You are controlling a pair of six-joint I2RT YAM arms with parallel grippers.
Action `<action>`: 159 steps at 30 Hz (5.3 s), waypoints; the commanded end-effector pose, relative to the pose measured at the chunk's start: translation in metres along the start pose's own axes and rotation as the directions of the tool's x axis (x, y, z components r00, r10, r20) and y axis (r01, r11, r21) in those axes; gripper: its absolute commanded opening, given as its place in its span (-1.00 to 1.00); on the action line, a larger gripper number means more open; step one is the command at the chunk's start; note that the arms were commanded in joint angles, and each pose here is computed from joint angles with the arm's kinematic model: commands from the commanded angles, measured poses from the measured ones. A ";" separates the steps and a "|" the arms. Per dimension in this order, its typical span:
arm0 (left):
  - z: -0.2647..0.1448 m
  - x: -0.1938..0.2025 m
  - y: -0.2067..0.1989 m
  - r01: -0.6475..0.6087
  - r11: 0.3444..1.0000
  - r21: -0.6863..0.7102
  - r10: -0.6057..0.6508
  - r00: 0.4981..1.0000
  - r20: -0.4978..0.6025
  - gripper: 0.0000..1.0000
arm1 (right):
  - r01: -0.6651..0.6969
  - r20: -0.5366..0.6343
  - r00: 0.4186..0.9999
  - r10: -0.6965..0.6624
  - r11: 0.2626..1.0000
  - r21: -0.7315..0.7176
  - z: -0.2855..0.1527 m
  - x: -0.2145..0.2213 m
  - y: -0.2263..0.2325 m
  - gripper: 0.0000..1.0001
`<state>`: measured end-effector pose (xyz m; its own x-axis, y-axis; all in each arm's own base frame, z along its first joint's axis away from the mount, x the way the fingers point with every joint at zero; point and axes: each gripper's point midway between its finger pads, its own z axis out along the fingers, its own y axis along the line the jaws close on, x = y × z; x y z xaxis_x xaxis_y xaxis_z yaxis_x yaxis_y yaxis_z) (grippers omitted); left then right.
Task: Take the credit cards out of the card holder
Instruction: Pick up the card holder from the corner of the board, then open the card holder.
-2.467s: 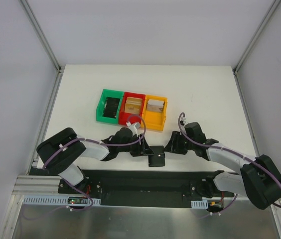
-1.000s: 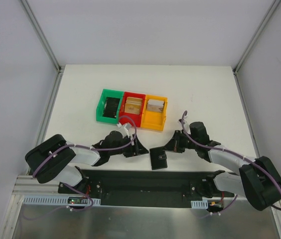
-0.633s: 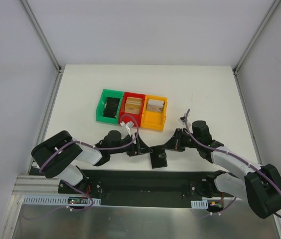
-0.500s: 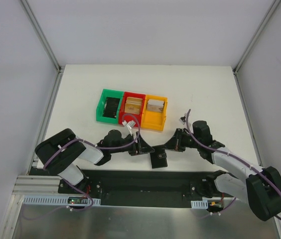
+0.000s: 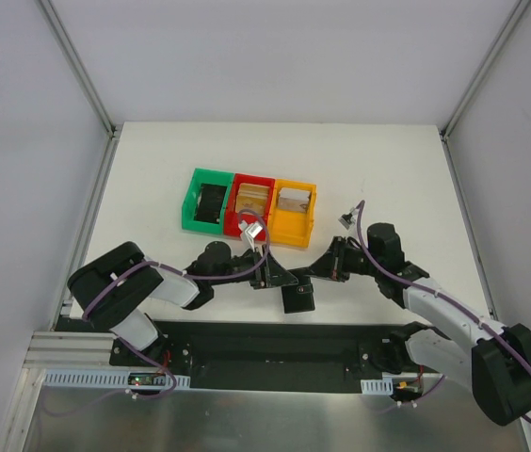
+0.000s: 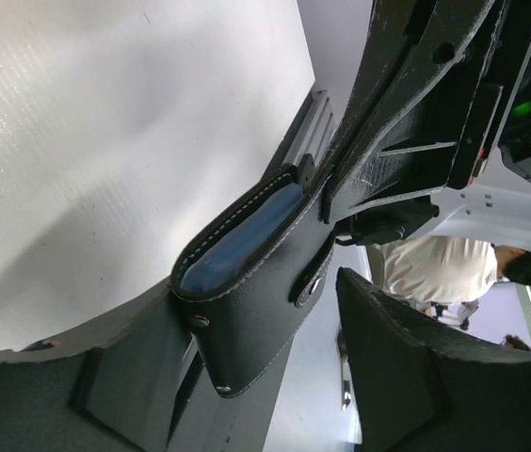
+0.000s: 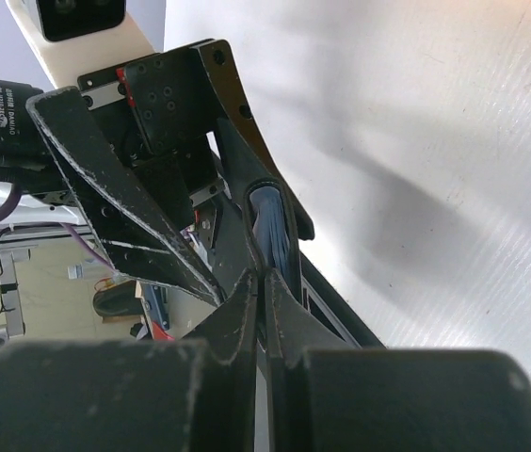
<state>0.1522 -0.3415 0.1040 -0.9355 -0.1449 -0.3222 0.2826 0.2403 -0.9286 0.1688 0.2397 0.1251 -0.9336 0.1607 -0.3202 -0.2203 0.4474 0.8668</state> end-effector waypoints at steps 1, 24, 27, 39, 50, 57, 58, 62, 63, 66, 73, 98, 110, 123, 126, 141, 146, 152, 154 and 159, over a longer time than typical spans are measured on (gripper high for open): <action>0.005 -0.004 -0.025 -0.071 0.994 0.088 0.071 0.997 0.003 0.14 | 0.032 0.014 0.999 -0.031 0.997 -0.068 -0.005 -0.010 0.025 -1.00; -0.007 -0.011 -0.037 -0.161 0.986 0.050 0.159 0.987 0.030 -0.65 | 0.129 0.040 0.991 -0.129 0.992 -0.011 -0.021 -0.027 0.035 0.18; -0.011 -0.017 -0.037 -0.216 0.976 -0.011 0.217 0.976 0.032 -0.65 | 0.228 0.021 0.973 -0.231 0.968 0.106 -0.040 -0.033 0.037 0.31; -0.044 -0.080 -0.049 -0.320 0.863 -0.391 0.390 0.914 0.113 -0.91 | 0.533 -0.006 0.783 -0.623 0.665 0.523 -0.078 -0.071 0.060 0.30; -0.069 -0.095 -0.046 -0.206 0.810 -0.549 0.367 0.908 0.201 -1.00 | 0.507 0.084 0.719 -0.689 0.604 0.615 -0.044 -0.075 0.074 0.28; -0.066 -0.100 -0.060 -0.207 0.807 -0.553 0.379 0.900 0.216 -1.00 | 0.562 0.022 0.716 -0.698 0.595 0.574 -0.002 -0.061 0.091 0.08; -0.067 -0.101 -0.060 -0.203 0.806 -0.555 0.378 0.899 0.221 -1.00 | 0.563 0.020 0.717 -0.696 0.596 0.572 0.002 -0.060 0.092 0.05; -0.068 -0.102 -0.066 -0.192 0.813 -0.550 0.374 0.895 0.241 -1.00 | 0.567 0.032 0.722 -0.692 0.617 0.546 0.014 -0.059 0.101 0.01; -0.068 -0.102 -0.066 -0.193 0.812 -0.551 0.376 0.895 0.241 -1.00 | 0.572 0.030 0.721 -0.693 0.618 0.539 0.017 -0.057 0.104 0.01; -0.066 -0.104 -0.072 -0.197 0.817 -0.542 0.377 0.893 0.244 -1.00 | 0.573 0.032 0.719 -0.695 0.618 0.538 0.023 -0.058 0.109 0.03; -0.065 -0.107 -0.082 -0.203 0.824 -0.530 0.382 0.889 0.253 -1.00 | 0.584 0.005 0.722 -0.692 0.613 0.533 0.036 -0.053 0.110 0.03; -0.070 -0.105 -0.090 -0.197 0.839 -0.508 0.373 0.887 0.273 -1.00 | 0.588 -0.099 0.715 -0.693 0.518 0.621 0.050 -0.057 0.088 -0.17; -0.070 -0.105 -0.093 -0.195 0.844 -0.500 0.369 0.887 0.277 -1.00 | 0.599 -0.153 0.708 -0.690 0.472 0.647 0.052 -0.057 0.078 -0.51; -0.073 -0.106 -0.087 -0.188 0.834 -0.519 0.375 0.883 0.284 -1.00 | 0.591 -0.152 0.713 -0.684 0.470 0.656 0.046 -0.058 0.077 -0.99; -0.073 -0.107 -0.086 -0.186 0.831 -0.524 0.378 0.880 0.286 -1.00 | 0.587 -0.146 0.718 -0.681 0.479 0.652 0.044 -0.057 0.078 -0.99; -0.081 -0.110 -0.078 -0.174 0.809 -0.562 0.394 0.869 0.298 -1.00 | 0.560 -0.125 0.740 -0.661 0.502 0.660 0.028 -0.059 0.071 -0.99; -0.081 -0.109 -0.077 -0.170 0.806 -0.567 0.392 0.870 0.297 -1.00 | 0.561 -0.125 0.742 -0.659 0.507 0.655 0.027 -0.059 0.071 -0.99; -0.083 -0.108 -0.075 -0.169 0.805 -0.568 0.393 0.869 0.299 -1.00 | 0.551 -0.126 0.753 -0.646 0.514 0.658 0.026 -0.059 0.066 -0.99; -0.084 -0.108 -0.074 -0.166 0.804 -0.570 0.393 0.869 0.301 -1.00 | 0.546 -0.121 0.757 -0.642 0.520 0.657 0.025 -0.060 0.065 -1.00; -0.085 -0.108 -0.072 -0.164 0.800 -0.577 0.395 0.868 0.301 -1.00 | 0.545 -0.112 0.758 -0.642 0.530 0.650 0.023 -0.061 0.067 -1.00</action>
<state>0.2130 -0.2626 0.2060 -0.6698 -0.2742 -0.6901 0.2533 0.7892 -0.5594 0.2170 0.2932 0.1846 -0.6064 -0.2733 -0.7467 -0.4587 0.8873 0.0477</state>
